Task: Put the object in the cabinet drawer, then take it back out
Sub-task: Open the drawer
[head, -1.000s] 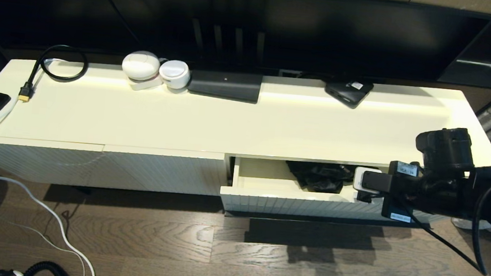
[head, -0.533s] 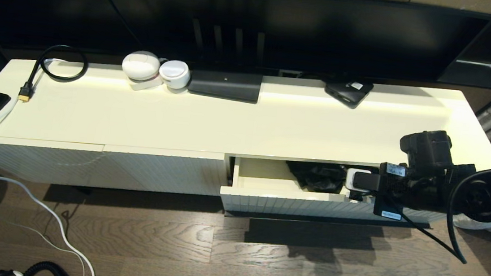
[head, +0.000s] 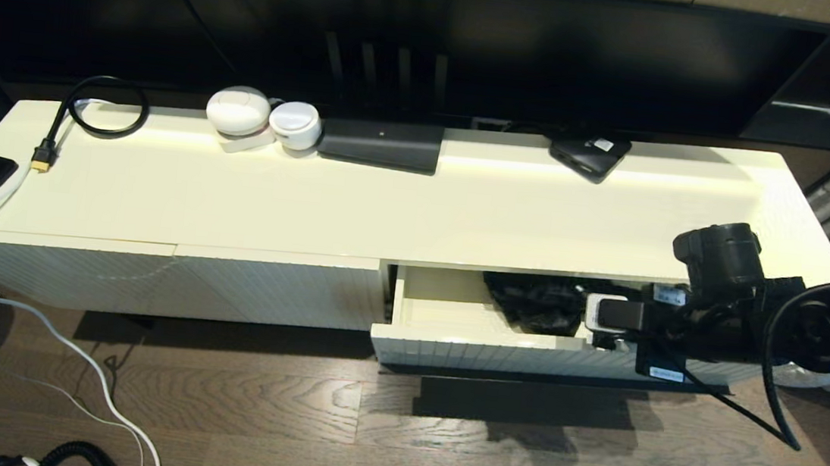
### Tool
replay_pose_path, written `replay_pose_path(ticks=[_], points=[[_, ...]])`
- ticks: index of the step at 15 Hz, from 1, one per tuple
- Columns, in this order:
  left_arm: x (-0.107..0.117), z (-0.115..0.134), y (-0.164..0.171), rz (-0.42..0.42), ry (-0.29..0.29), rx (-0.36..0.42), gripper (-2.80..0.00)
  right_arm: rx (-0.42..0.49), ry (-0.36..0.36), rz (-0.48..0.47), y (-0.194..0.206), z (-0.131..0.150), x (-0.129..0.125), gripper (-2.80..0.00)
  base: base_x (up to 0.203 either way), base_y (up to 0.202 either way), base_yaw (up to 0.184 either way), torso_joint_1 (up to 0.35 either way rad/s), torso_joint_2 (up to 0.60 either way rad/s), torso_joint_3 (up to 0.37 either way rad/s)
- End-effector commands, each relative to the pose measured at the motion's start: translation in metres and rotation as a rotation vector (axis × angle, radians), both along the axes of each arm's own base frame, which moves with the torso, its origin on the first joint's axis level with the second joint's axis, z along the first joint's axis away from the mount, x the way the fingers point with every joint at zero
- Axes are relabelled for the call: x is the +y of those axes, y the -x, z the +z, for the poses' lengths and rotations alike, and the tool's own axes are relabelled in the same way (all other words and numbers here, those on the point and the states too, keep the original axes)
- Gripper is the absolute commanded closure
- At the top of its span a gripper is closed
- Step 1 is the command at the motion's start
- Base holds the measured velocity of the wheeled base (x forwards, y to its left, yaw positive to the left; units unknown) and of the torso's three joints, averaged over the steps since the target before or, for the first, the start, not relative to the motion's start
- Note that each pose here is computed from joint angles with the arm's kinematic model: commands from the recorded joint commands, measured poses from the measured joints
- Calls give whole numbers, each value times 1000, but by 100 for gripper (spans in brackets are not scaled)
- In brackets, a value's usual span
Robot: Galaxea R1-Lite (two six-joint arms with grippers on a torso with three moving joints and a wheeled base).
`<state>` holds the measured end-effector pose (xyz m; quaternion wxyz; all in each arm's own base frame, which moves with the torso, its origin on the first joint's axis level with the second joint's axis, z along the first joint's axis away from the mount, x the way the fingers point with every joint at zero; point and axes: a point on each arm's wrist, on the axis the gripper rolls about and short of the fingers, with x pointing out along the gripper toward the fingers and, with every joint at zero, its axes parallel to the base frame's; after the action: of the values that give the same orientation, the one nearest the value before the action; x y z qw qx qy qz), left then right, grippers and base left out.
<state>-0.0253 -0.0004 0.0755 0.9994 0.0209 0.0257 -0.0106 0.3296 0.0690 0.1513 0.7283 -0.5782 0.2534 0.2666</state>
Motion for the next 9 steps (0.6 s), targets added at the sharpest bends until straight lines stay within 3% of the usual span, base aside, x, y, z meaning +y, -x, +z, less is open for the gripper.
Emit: replay_pose_path(ticks=[1,9], points=[[0,0,0,0,-1,0,0,5,7,6,5,1,0,0,0,0,0,0,0,0],[0,0,0,0,-1,0,0,103,20,11,25,-24,-3,0,0,0,0,0,0,0]])
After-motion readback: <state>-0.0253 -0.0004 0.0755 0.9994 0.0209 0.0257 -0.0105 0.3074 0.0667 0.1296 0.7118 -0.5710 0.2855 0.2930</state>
